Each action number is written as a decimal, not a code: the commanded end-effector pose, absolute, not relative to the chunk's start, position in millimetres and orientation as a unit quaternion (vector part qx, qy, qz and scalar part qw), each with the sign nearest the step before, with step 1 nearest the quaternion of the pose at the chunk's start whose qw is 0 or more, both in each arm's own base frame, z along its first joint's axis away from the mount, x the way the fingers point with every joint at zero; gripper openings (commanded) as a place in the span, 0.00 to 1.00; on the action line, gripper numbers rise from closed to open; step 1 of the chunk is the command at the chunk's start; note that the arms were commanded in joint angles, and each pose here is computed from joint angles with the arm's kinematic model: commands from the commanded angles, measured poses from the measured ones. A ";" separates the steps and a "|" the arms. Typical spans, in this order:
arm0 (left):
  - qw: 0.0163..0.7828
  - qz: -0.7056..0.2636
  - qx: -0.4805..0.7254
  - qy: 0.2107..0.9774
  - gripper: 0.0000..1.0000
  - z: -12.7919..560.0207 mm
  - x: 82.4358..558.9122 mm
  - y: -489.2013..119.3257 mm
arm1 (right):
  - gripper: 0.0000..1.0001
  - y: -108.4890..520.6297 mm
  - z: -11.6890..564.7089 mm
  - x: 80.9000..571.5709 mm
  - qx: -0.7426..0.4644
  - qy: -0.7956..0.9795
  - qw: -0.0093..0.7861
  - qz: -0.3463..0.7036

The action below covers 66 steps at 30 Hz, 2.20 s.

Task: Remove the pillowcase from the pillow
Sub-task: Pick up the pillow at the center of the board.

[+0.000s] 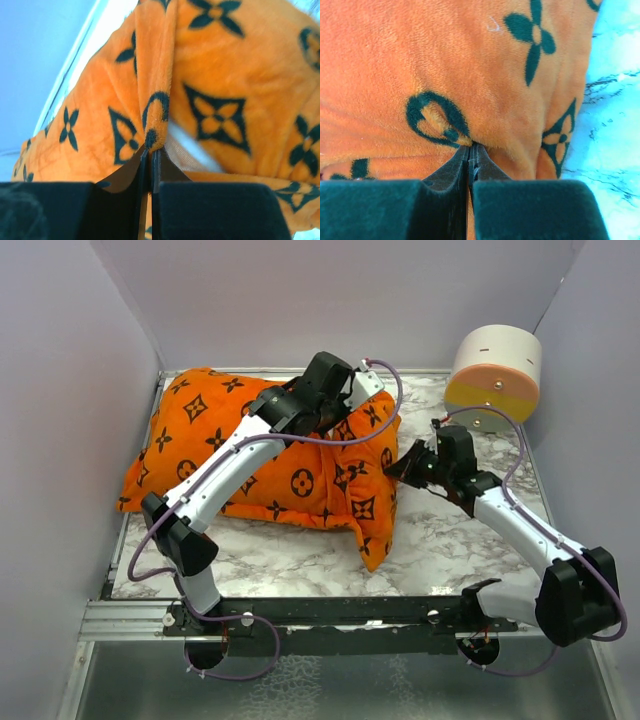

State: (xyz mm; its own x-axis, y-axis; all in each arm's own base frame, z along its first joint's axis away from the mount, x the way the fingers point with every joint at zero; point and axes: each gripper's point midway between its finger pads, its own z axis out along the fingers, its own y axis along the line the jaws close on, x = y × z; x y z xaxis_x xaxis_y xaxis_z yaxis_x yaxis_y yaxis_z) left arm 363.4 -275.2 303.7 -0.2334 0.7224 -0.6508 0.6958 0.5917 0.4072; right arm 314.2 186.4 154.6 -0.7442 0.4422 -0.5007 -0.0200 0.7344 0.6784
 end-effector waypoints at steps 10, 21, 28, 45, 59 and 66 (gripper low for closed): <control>0.418 0.040 0.376 0.826 0.00 267.1 383.5 -163.3 | 0.01 128.7 165.2 316.6 0.156 0.892 0.380 0.189; 0.361 -0.076 0.377 0.850 0.00 233.2 348.7 -188.6 | 0.55 251.9 298.4 320.2 0.052 0.850 0.476 0.220; 0.355 -0.097 0.343 0.864 0.00 239.5 353.8 -175.7 | 0.57 306.0 270.3 322.9 0.020 0.869 0.445 0.214; 0.339 -0.119 0.331 0.872 0.00 229.2 350.8 -168.0 | 0.60 335.3 243.9 327.2 0.008 0.884 0.435 0.171; 0.352 -0.092 0.335 0.869 0.00 238.5 350.4 -146.8 | 0.01 229.1 208.8 346.5 0.072 0.898 0.430 0.061; 0.357 -0.087 0.339 0.866 0.00 240.3 346.3 -143.4 | 0.01 184.1 183.0 345.5 0.114 0.908 0.397 0.067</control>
State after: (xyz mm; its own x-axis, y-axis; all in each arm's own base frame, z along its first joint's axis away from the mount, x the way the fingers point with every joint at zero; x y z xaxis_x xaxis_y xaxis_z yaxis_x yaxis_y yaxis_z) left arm 364.2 -184.9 249.0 -0.4485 0.4827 -0.7523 0.6990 0.7139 0.0414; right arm 341.9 242.9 206.7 -0.6550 0.2518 -0.7124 0.0331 0.9515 0.3058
